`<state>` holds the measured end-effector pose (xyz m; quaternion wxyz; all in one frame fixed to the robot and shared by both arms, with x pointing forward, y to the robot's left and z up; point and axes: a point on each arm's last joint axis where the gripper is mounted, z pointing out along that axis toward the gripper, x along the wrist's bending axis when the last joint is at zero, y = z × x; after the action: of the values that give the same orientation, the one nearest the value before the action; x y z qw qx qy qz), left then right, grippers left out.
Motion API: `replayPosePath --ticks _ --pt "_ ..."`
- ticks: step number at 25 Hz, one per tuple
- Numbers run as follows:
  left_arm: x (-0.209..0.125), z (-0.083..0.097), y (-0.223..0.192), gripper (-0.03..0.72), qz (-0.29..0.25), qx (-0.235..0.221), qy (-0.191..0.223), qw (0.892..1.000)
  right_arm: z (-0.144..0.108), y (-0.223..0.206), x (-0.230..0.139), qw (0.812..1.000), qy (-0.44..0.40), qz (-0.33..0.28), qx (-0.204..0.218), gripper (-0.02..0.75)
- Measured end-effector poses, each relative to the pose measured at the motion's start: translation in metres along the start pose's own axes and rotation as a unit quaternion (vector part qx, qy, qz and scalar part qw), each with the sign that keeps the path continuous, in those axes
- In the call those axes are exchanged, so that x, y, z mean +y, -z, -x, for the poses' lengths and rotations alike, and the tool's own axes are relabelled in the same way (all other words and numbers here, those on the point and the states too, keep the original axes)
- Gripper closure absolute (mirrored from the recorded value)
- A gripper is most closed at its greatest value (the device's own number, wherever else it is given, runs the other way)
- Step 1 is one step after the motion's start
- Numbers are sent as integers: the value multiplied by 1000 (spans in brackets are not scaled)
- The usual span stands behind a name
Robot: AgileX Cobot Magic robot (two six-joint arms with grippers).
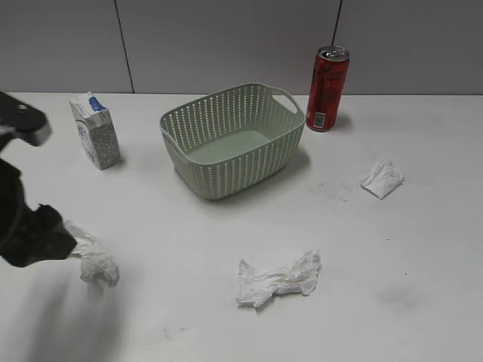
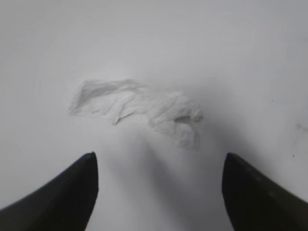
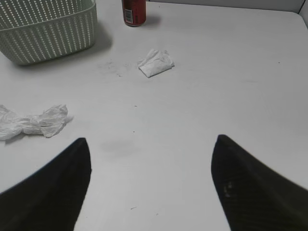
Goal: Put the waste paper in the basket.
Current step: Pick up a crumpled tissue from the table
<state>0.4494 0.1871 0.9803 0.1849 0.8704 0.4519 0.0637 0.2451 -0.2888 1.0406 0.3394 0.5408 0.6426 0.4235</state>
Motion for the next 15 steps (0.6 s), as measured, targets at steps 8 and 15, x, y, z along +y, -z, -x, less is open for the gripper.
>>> replayPosePath --ticks 8,15 --pt "32 -1 -76 98 -97 -23 -2 995 0 0 0 1000 0 0 0 149" --pt "29 -2 -99 99 -138 -31 5 990 0 0 0 1000 0 0 0 149"
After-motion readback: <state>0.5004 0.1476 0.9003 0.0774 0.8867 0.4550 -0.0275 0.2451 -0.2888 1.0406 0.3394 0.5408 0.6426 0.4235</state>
